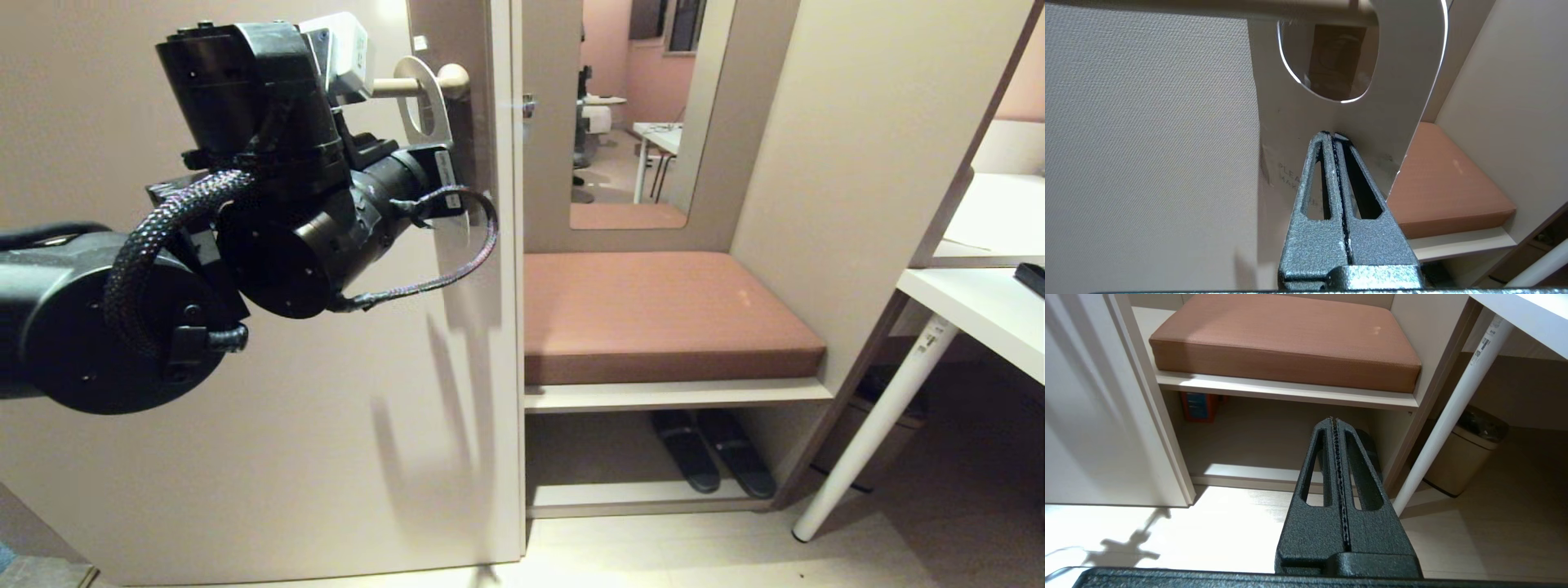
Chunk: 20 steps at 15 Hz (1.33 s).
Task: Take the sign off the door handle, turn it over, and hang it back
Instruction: Hang the sign back with the other side facing out
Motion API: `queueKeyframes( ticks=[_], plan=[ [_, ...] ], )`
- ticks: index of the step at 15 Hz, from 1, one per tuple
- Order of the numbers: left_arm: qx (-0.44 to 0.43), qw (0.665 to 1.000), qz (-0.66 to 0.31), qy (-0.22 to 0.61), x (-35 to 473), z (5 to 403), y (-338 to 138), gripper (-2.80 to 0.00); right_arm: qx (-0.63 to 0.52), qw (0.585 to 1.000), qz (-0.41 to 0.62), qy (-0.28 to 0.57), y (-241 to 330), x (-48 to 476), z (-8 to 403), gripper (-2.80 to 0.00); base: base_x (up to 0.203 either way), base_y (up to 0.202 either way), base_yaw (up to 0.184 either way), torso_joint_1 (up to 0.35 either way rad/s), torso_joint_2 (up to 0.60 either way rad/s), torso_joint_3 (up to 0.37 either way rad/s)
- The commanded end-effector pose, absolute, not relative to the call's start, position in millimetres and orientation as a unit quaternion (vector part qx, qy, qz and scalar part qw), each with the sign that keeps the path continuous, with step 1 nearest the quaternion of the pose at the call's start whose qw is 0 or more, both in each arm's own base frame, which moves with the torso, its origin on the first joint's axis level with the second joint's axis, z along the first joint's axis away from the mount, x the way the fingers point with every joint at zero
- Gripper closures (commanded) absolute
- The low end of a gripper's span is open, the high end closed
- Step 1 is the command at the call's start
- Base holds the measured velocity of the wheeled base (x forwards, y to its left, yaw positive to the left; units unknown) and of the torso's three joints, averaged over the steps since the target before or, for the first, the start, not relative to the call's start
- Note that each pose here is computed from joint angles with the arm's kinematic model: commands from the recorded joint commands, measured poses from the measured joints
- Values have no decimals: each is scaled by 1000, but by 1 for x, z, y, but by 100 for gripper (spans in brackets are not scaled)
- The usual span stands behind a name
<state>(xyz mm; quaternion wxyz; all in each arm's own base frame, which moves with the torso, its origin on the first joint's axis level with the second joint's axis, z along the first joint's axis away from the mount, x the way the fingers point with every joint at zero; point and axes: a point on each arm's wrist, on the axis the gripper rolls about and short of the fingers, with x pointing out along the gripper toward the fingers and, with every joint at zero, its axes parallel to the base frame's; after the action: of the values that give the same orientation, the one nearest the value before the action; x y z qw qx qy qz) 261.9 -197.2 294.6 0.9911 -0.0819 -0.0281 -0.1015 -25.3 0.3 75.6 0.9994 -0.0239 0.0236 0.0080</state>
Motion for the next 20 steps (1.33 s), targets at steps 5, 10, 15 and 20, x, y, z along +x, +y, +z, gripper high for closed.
queueKeyframes(
  ticks=[5,10,15,20],
  plan=[
    [-94,990,-98,-26,271,292,-203,0,-24,999,8,24,0,-25,76,0,0,0,0,0,0,0],
    [-93,990,-98,-28,274,294,-204,0,-24,999,8,24,0,-25,76,0,0,0,0,0,0,0],
    [-94,989,-113,-29,277,294,-208,0,-24,999,8,24,0,-25,76,0,0,0,0,0,0,0],
    [-95,988,-121,-32,281,295,-213,0,-24,999,8,24,0,-25,76,0,0,0,0,0,0,0]
  ],
)
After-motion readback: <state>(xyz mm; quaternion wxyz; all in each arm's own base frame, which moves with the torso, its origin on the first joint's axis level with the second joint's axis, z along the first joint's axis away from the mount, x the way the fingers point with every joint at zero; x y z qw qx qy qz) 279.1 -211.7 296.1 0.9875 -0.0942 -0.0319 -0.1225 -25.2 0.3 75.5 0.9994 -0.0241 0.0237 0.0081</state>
